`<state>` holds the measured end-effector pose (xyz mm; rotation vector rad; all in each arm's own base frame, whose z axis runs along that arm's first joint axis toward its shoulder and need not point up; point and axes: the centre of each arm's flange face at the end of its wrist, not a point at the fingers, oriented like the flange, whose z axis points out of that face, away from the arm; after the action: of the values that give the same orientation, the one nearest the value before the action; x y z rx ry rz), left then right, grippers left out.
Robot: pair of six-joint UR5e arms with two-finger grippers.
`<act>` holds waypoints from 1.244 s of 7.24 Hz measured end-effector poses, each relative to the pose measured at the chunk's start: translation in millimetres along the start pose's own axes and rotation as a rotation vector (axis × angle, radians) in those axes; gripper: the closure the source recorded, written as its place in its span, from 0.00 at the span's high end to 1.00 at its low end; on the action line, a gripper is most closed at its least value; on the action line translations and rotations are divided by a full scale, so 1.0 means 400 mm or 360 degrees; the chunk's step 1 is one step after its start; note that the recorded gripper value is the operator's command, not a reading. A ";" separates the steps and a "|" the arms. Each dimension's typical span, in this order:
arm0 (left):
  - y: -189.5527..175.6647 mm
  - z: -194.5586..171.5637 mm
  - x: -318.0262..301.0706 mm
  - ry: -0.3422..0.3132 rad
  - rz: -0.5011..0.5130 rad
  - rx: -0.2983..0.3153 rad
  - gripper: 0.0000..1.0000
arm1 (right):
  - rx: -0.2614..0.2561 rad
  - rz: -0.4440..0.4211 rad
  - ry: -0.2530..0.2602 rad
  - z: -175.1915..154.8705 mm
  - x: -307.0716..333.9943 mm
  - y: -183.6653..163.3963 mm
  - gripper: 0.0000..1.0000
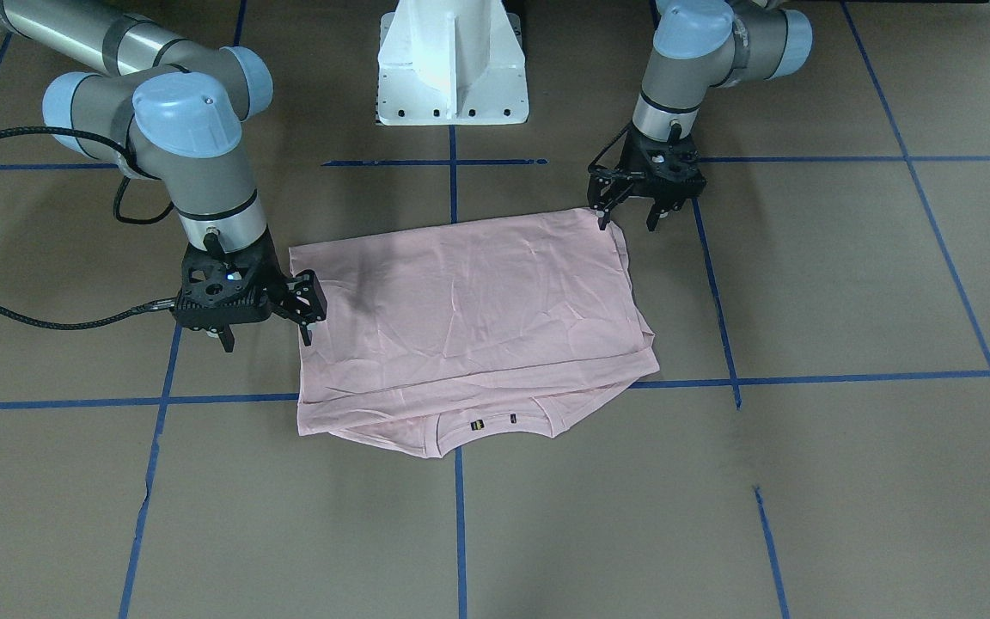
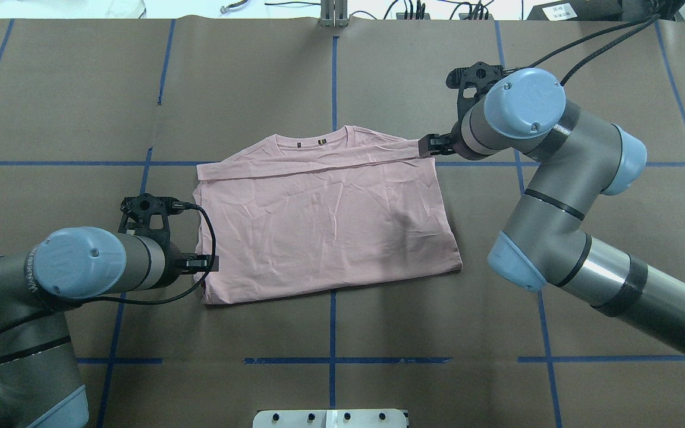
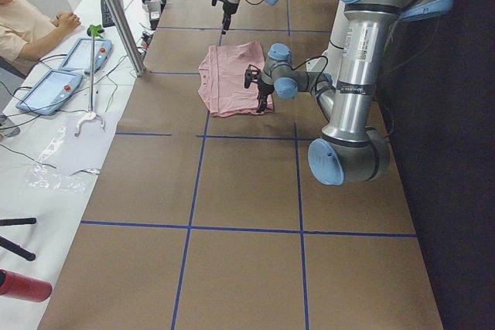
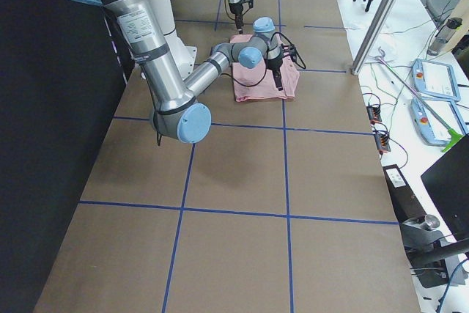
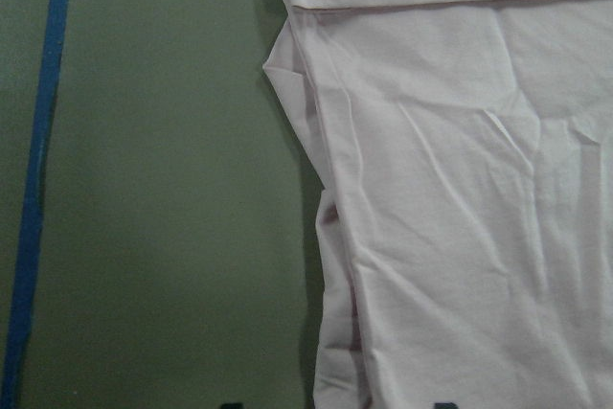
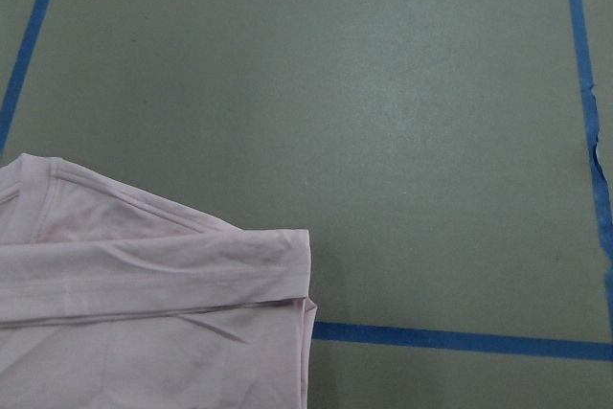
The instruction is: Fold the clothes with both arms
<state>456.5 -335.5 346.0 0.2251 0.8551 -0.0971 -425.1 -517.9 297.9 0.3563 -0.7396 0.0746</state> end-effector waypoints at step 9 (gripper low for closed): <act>0.097 0.054 0.052 -0.0004 -0.0003 -0.0095 0.58 | -0.0008 -0.0005 0.0001 0.007 -0.004 0.010 1.00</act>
<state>492.8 -302.8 350.1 0.1683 0.8546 -0.0737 -428.8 -514.9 299.7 0.3525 -0.7383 0.0701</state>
